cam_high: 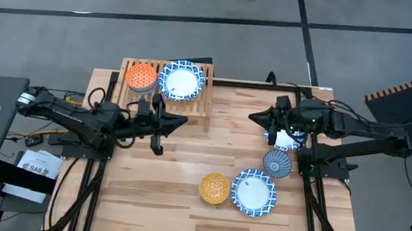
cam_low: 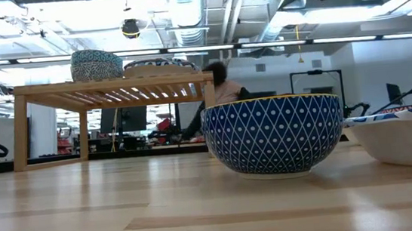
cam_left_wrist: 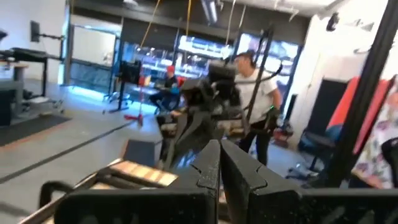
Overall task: Place and stack bowls onto a shelf
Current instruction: Stack the small blue bowl on top of the small orange bowl on the shelf
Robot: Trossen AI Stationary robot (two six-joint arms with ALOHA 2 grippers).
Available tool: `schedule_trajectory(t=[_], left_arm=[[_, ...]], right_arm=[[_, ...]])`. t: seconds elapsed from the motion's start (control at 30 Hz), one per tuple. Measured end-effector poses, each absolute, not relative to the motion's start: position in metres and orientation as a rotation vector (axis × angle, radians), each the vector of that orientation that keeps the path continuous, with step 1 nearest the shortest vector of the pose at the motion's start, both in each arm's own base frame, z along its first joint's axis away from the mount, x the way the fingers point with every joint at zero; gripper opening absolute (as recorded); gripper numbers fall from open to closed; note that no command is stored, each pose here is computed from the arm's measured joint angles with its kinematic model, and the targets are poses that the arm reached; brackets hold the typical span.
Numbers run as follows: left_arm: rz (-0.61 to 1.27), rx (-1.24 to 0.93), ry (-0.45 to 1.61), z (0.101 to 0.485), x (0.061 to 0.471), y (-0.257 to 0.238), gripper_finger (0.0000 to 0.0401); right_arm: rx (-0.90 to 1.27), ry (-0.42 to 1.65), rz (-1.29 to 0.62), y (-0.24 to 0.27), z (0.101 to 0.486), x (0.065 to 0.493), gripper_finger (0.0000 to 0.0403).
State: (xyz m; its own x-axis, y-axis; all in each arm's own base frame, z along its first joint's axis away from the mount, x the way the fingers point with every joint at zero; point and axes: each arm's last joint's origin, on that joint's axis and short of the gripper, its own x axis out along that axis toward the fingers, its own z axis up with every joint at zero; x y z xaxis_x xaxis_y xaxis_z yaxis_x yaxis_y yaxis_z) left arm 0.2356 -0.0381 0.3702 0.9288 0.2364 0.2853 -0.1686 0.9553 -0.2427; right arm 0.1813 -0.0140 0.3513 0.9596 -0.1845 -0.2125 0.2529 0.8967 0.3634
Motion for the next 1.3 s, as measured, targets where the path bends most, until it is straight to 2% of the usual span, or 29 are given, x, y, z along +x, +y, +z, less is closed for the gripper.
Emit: schedule_trajectory(t=[0.23,0.5,0.63,0.77,0.87,0.97,1.13,1.3], left_arm=[[0.245,-0.099,-0.293,0.37,0.235,-0.037,0.0],[0.233,-0.096,-0.276,0.371,0.23,-0.037,0.0],[0.209,-0.111,-0.227,0.37,0.223,-0.036,0.0],[0.209,-0.108,-0.215,0.373,0.213,-0.033,0.0],[0.215,-0.094,-0.218,0.376,0.206,-0.032,0.0],[0.227,-0.082,-0.222,0.379,0.202,-0.029,0.0],[0.253,-0.076,-0.209,0.379,0.199,-0.023,0.0],[0.267,-0.07,-0.201,0.378,0.2,-0.019,0.0]], right_arm=[[0.44,0.175,-0.233,-0.014,0.35,0.186,0.0043],[0.561,0.191,-0.226,-0.016,0.345,0.195,0.0048],[0.683,0.406,-0.204,-0.01,0.322,0.205,0.0079],[0.728,0.762,-0.194,0.006,0.289,0.205,0.0126],[0.766,1.007,-0.272,0.018,0.268,0.199,0.0158],[0.79,1.168,-0.397,0.027,0.253,0.194,0.0182],[0.933,1.217,-0.686,0.033,0.237,0.199,0.0203],[0.967,1.269,-0.81,0.037,0.217,0.211,0.0204]])
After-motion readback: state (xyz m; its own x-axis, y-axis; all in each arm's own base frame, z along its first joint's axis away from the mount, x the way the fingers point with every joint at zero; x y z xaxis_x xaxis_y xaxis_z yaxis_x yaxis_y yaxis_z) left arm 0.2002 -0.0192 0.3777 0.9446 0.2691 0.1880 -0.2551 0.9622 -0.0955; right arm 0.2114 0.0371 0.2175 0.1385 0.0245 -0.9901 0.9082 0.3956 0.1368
